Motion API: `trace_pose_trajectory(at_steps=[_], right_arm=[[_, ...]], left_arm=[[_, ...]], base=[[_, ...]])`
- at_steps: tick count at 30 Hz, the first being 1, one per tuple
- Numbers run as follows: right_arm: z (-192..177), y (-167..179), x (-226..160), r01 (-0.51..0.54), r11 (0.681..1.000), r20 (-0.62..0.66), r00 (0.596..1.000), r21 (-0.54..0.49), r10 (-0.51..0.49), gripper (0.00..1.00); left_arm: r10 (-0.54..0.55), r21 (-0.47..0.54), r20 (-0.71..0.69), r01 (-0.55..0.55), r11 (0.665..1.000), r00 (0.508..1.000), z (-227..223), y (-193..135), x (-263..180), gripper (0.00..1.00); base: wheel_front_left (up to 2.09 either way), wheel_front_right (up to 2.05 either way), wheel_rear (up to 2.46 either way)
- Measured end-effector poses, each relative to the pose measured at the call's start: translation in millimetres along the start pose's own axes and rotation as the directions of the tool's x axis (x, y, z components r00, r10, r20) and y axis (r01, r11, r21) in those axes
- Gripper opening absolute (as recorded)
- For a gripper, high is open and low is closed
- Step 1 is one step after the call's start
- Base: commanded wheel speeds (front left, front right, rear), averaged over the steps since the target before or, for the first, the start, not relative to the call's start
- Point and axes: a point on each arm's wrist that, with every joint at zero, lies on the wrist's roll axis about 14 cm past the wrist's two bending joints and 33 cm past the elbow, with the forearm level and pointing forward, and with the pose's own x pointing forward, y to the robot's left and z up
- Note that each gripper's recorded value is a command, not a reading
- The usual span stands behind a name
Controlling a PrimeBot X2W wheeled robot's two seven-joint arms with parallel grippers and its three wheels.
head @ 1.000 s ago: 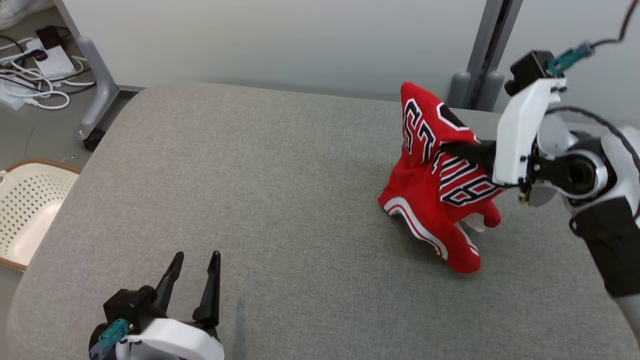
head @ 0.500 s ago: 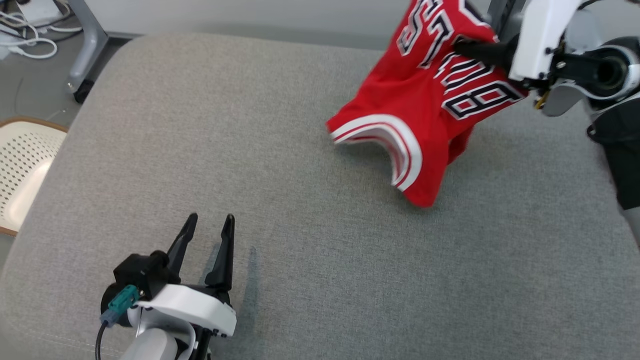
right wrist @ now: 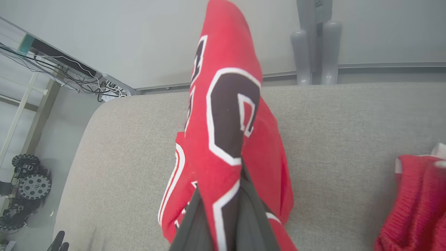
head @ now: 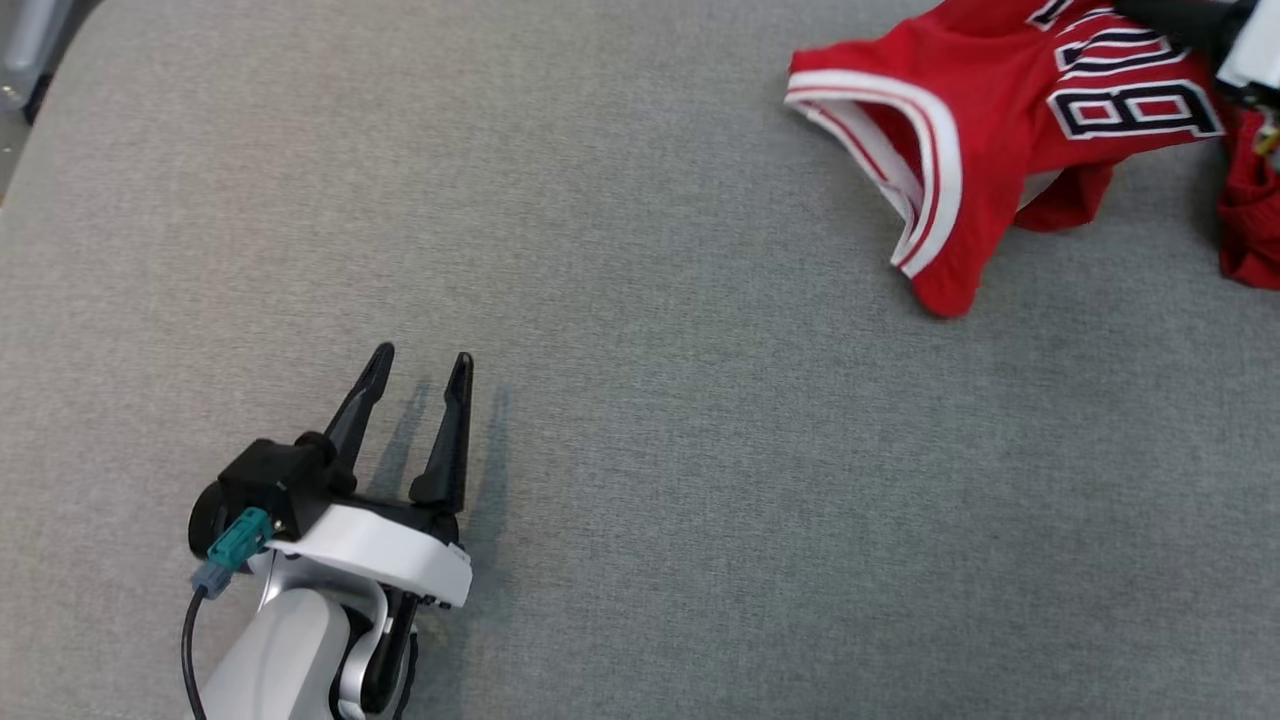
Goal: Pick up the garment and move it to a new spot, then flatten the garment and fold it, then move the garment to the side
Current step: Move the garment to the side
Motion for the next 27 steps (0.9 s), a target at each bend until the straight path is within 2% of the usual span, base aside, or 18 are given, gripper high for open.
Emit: trace_pose_trajectory(at_steps=[6, 12, 16, 19, 27], right_arm=[[0.5, -52.3, -17.4, 0.093, 0.995, 0.034, 0.995, 0.035, -0.094, 0.00], [1.9, -82.3, -32.3, 0.144, 0.989, 0.065, 0.987, 0.042, -0.147, 0.00], [2.7, -100.8, -39.5, 0.188, 0.982, 0.086, 0.978, 0.015, -0.189, 0.00], [-4.5, -126.7, -45.7, 0.262, 0.965, 0.075, 0.963, -0.015, -0.260, 0.00], [-6.8, -145.7, -52.4, 0.326, 0.943, 0.081, 0.944, -0.067, -0.321, 0.00]], left_arm=[[-0.049, 0.011, 0.004, 0.049, 0.999, 0.999, -2.1, -14.4, 15.6, 1.00], [-0.078, 0.013, -0.012, 0.078, 0.997, 0.997, -9.6, -21.1, 25.7, 1.00], [-0.088, 0.015, -0.028, 0.089, 0.996, 0.996, -16.1, -21.3, 30.6, 1.00], [-0.099, 0.017, -0.031, 0.099, 0.995, 0.995, -18.4, -23.3, 36.7, 1.00], [-0.102, 0.026, -0.043, 0.104, 0.994, 0.994, -22.2, -24.1, 37.9, 1.00]], base=[[0.00, 0.00, 0.00], [0.00, 0.00, 0.00], [0.00, 0.00, 0.00], [0.00, 0.00, 0.00], [0.00, 0.00, 0.00]])
